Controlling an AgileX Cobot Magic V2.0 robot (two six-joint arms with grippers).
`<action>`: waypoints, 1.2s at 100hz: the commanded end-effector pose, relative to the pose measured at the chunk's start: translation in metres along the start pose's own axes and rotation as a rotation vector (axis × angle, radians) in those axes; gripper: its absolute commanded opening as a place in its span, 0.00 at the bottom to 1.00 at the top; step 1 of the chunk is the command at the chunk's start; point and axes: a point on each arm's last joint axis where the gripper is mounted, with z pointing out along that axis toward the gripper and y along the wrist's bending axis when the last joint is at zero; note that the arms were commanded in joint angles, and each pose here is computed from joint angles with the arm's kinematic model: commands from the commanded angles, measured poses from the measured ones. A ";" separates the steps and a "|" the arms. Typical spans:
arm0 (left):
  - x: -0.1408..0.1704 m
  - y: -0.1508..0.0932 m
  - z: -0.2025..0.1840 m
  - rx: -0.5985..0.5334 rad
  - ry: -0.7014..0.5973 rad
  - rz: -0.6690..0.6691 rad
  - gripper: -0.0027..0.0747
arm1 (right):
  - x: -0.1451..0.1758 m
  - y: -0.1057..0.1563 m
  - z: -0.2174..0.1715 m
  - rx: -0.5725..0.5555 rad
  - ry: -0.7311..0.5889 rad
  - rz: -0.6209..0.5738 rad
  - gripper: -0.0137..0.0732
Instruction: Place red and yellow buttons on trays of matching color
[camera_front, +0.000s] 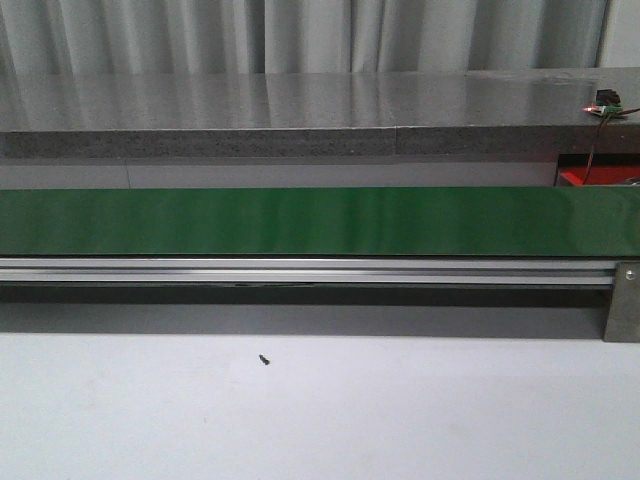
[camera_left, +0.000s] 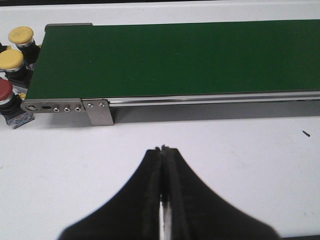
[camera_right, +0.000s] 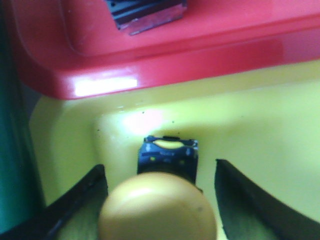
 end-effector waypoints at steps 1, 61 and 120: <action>-0.014 -0.001 -0.005 0.006 -0.100 -0.007 0.01 | -0.010 0.002 -0.027 0.004 -0.092 0.001 0.72; -0.014 -0.001 -0.005 0.006 -0.100 -0.007 0.01 | -0.001 0.022 -0.135 -0.014 -0.357 -0.032 0.72; -0.014 -0.001 -0.005 0.006 -0.100 -0.007 0.01 | 0.042 0.093 -0.168 -0.154 -0.452 -0.251 0.02</action>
